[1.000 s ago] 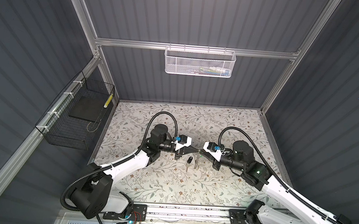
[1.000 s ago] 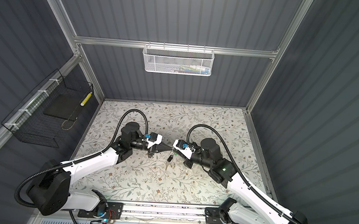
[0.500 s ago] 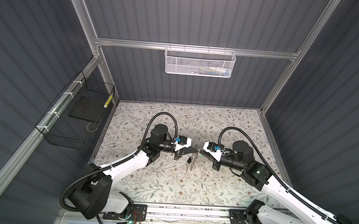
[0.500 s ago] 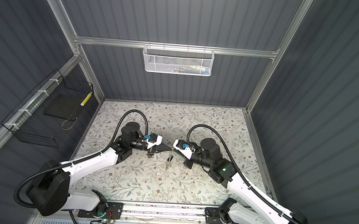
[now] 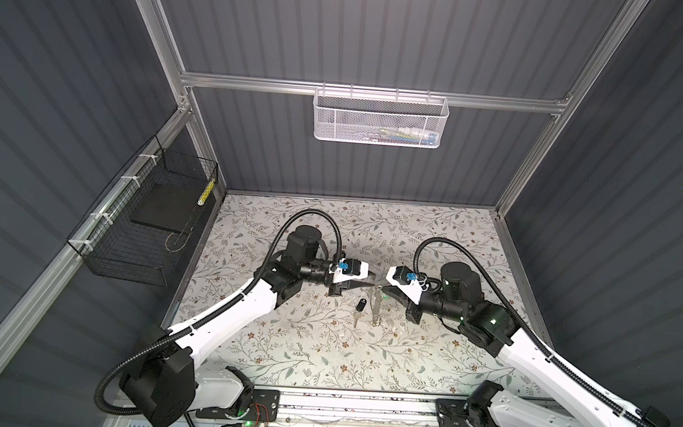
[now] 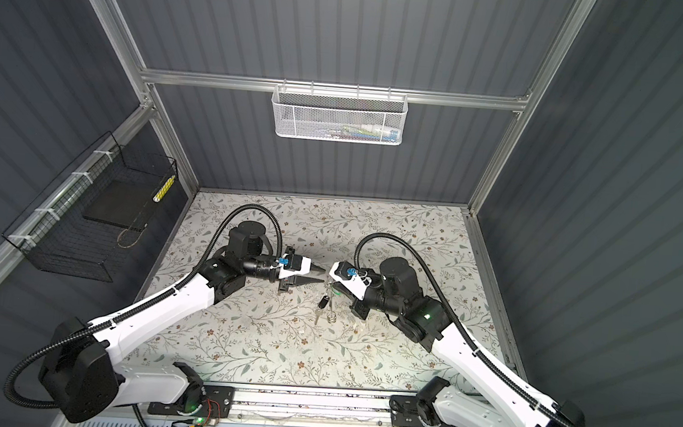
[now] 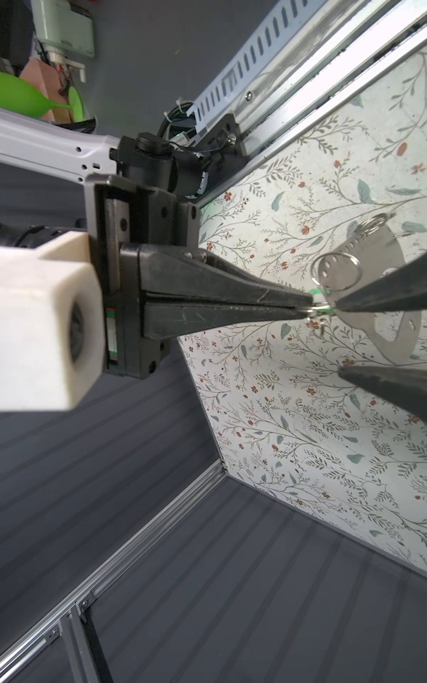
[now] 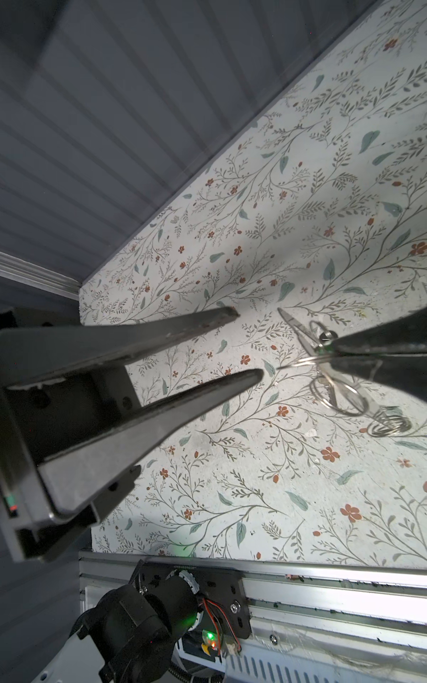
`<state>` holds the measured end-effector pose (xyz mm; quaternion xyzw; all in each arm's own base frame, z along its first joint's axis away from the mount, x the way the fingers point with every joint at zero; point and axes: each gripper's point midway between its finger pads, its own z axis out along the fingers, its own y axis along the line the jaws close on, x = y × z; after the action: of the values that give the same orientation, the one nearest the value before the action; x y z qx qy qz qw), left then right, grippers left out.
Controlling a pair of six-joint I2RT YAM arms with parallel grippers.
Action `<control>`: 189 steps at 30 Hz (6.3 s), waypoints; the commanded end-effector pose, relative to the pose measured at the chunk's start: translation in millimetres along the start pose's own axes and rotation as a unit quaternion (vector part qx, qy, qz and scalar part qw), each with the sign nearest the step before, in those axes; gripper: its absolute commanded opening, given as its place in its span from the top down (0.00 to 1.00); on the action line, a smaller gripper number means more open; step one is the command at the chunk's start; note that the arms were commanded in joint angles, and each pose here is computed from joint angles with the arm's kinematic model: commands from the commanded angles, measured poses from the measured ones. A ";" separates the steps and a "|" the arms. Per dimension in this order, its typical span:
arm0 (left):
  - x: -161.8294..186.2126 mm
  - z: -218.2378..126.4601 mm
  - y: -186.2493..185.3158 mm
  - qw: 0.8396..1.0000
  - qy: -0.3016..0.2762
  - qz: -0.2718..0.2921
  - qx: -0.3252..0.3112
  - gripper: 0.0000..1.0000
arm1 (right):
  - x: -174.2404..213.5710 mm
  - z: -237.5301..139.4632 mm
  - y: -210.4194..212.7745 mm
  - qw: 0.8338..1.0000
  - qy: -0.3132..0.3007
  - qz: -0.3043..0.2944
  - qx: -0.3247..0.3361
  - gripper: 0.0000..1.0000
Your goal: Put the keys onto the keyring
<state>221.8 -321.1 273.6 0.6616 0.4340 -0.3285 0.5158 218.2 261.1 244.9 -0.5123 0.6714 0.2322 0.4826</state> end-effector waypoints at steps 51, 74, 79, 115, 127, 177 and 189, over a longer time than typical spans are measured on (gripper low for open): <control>1.6 30.0 -9.1 0.992 0.118 0.007 0.036 1.00 | -3.7 -1.0 -5.2 0.999 0.035 0.012 -0.005 0.93; -46.1 25.2 2.2 0.999 -0.036 -0.022 0.009 1.00 | -2.8 -25.0 -21.6 0.997 -0.026 -0.003 0.074 0.63; -48.1 24.2 1.5 0.999 -0.044 -0.019 0.007 1.00 | -0.2 -18.3 -28.3 0.997 -0.014 0.008 0.079 0.66; -42.4 30.0 83.1 0.975 -0.133 -0.058 -0.170 1.00 | 13.8 2.3 -65.3 0.990 0.025 -0.007 0.138 1.00; -35.8 37.5 91.8 0.971 -0.145 -0.059 -0.180 1.00 | 15.9 -14.4 -81.0 0.984 0.037 -0.023 0.175 0.82; -60.7 31.3 63.9 0.980 -0.181 -0.069 -0.052 1.00 | -38.4 -41.1 -71.9 0.965 -0.004 -0.242 0.098 0.77; -61.2 31.7 61.8 0.981 -0.178 -0.068 -0.046 1.00 | -38.4 -36.3 -77.3 0.962 0.004 -0.248 0.111 0.84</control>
<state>261.8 -374.4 315.2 0.5261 0.4321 -0.4619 0.5685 271.5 220.8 294.6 -0.6092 0.5558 0.0402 0.5642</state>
